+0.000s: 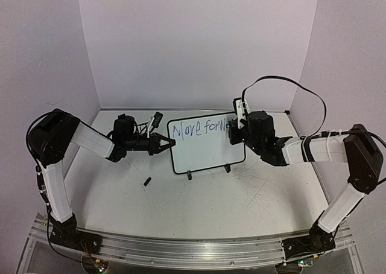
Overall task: Write a sentence on the whiteboard
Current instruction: Write on the whiteboard with the whiteboard marker without the cap.
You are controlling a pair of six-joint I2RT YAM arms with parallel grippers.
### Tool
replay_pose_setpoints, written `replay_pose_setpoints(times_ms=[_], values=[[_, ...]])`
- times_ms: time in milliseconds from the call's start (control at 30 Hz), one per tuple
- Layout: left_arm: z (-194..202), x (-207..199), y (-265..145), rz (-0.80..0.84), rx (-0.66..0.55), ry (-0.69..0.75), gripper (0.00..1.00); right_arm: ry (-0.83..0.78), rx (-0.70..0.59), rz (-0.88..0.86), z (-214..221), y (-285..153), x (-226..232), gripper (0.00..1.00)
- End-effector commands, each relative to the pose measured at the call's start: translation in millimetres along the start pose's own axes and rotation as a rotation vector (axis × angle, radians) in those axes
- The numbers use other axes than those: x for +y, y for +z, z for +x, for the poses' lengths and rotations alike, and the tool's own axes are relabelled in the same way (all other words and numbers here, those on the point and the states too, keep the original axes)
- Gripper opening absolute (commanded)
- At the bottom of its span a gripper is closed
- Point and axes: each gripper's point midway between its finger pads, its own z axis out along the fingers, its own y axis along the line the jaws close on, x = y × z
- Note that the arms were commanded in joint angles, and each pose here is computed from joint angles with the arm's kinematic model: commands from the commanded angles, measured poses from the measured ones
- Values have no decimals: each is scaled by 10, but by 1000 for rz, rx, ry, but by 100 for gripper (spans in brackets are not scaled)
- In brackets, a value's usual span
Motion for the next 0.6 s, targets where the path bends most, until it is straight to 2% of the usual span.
replay_pose_setpoints(times_ms=[0, 300, 567], values=[[77, 262, -43, -135, 31, 48, 0, -25, -32, 82, -190, -24, -165, 0], [74, 261, -41, -134, 31, 48, 0, -21, -96, 73, -429, -14, -138, 0], [75, 260, -38, -132, 31, 49, 0, -22, -89, 76, -390, 3, -138, 0]])
